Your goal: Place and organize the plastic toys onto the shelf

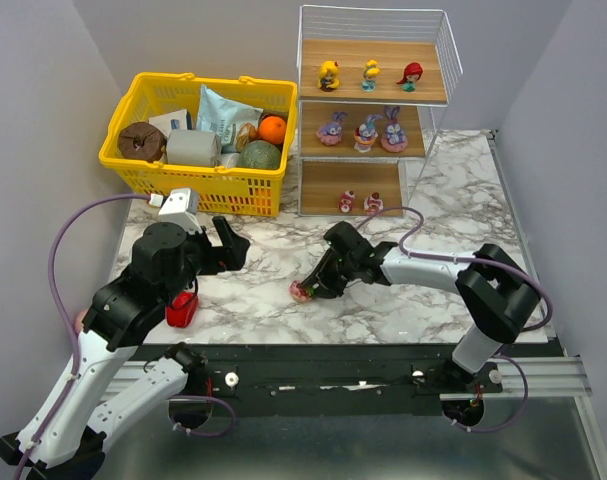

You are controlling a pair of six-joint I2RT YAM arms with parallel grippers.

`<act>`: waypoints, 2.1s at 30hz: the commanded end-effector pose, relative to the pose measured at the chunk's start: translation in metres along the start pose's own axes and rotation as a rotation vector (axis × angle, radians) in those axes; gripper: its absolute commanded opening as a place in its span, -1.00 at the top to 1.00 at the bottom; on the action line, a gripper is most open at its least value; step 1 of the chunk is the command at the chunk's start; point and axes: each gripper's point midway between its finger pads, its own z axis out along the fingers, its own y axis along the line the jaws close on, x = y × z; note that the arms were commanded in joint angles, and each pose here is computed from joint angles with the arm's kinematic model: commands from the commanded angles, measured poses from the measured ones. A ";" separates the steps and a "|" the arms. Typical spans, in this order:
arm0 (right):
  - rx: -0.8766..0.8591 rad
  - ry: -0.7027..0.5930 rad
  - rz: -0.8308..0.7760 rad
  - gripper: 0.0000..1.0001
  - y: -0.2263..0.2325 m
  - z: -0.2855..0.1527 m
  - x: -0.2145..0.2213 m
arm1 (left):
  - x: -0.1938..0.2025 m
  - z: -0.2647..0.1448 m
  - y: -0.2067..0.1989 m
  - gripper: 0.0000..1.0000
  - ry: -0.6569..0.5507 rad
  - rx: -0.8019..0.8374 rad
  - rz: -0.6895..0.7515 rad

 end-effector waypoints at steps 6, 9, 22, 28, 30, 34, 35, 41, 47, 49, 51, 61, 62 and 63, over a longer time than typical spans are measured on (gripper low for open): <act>-0.149 -0.294 0.193 0.50 0.045 -0.010 -0.092 | -0.006 -0.004 0.004 -0.98 -0.022 -0.018 0.016; -0.198 -0.342 0.243 0.50 0.062 -0.009 -0.123 | -0.006 -0.003 0.004 -0.98 -0.020 -0.019 0.021; -0.317 -0.539 0.398 0.48 0.107 -0.009 -0.212 | -0.013 -0.005 0.005 -0.98 -0.038 -0.032 0.025; -0.316 -0.581 0.437 0.47 0.110 -0.010 -0.227 | -0.013 -0.005 0.007 -0.98 -0.040 -0.045 0.025; -0.322 -0.587 0.443 0.46 0.114 -0.010 -0.230 | -0.013 -0.004 0.008 -0.97 -0.038 -0.048 0.025; -0.284 -0.602 0.456 0.45 0.111 -0.004 -0.234 | -0.012 -0.003 0.008 -0.97 -0.033 -0.052 0.028; -0.281 -0.601 0.468 0.45 0.110 -0.002 -0.235 | -0.011 -0.002 0.009 -0.98 -0.029 -0.056 0.031; -0.243 -0.601 0.506 0.44 0.105 0.006 -0.238 | -0.011 0.000 0.009 -0.98 -0.027 -0.059 0.036; -0.220 -0.603 0.545 0.43 0.097 0.011 -0.239 | -0.011 0.001 0.009 -0.98 -0.026 -0.061 0.038; -0.213 -0.606 0.547 0.42 0.094 0.014 -0.239 | -0.009 0.002 0.010 -0.98 -0.020 -0.065 0.041; -0.211 -0.605 0.555 0.42 0.093 0.016 -0.240 | -0.010 0.002 0.010 -0.98 -0.021 -0.064 0.042; -0.200 -0.620 0.614 0.33 0.082 0.022 -0.243 | -0.010 0.002 0.011 -0.98 -0.017 -0.070 0.048; -0.200 -0.630 0.617 0.32 0.081 0.022 -0.245 | -0.010 0.002 0.011 -0.98 -0.015 -0.070 0.049; -0.203 -0.632 0.620 0.31 0.081 0.021 -0.245 | -0.010 0.002 0.010 -0.97 -0.015 -0.070 0.049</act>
